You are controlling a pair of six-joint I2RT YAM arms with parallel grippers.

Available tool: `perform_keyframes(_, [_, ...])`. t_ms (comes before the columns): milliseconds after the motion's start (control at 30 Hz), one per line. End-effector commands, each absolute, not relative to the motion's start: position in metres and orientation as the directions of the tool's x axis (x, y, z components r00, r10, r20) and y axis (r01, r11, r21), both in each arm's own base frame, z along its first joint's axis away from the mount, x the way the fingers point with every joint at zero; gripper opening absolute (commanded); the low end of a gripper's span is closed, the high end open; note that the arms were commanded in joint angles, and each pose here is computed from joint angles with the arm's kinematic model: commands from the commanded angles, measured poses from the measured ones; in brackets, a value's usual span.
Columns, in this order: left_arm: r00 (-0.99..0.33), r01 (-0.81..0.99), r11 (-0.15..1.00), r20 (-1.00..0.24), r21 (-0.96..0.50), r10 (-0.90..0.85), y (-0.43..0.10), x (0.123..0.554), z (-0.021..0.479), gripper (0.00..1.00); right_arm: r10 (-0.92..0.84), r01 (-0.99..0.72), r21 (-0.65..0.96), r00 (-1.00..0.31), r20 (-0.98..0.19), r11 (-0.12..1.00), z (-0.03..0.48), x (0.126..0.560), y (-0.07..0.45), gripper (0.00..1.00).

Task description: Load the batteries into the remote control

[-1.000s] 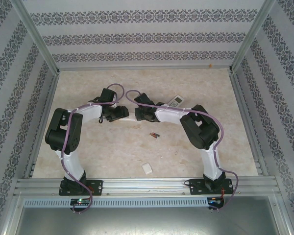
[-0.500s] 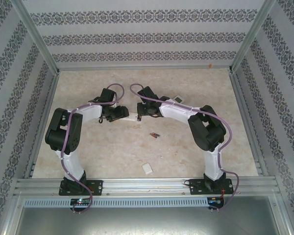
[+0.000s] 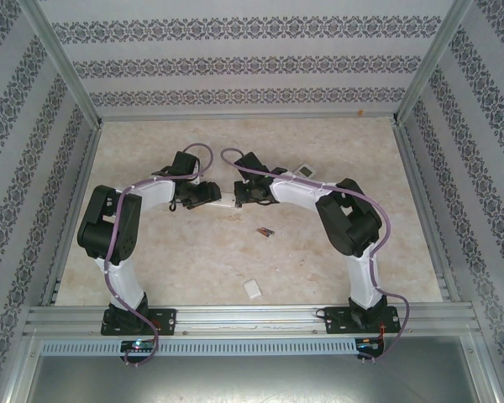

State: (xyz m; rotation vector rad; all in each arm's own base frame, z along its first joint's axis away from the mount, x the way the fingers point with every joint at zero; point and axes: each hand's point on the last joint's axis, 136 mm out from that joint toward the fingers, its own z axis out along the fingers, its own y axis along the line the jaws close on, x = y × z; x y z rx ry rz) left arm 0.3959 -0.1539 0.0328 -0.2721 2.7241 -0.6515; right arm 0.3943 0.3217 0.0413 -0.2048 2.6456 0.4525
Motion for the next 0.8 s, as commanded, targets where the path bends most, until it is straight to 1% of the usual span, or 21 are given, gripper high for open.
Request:
perform_keyframes(0, [-0.926, -0.092, 0.877, -0.285, -0.471, -0.25, -0.153, 0.399, 0.037, 0.62, -0.073, -0.216, 0.294, -0.899, -0.432, 0.931, 0.038, 0.391, 0.331, 0.19])
perform_keyframes(167, [-0.926, -0.089, 0.877, -0.286, -0.472, -0.248, -0.153, 0.399, 0.038, 0.62, -0.083, -0.216, 0.281, -0.904, -0.42, 0.935, 0.03, 0.389, 0.331, 0.19])
perform_keyframes(400, [-0.926, -0.09, 0.878, -0.284, -0.47, -0.247, -0.153, 0.399, 0.037, 0.62, -0.091, -0.202, 0.246, -0.913, -0.399, 0.948, 0.018, 0.382, 0.325, 0.16])
perform_keyframes(567, [-0.925, -0.092, 0.876, -0.285, -0.473, -0.25, -0.153, 0.399, 0.037, 0.62, -0.1, -0.189, 0.217, -0.925, -0.367, 0.958, 0.004, 0.37, 0.319, 0.14])
perform_keyframes(767, [-0.924, -0.095, 0.876, -0.285, -0.473, -0.254, -0.152, 0.398, 0.038, 0.62, -0.094, -0.158, 0.203, -0.952, -0.292, 0.966, -0.02, 0.343, 0.316, 0.13])
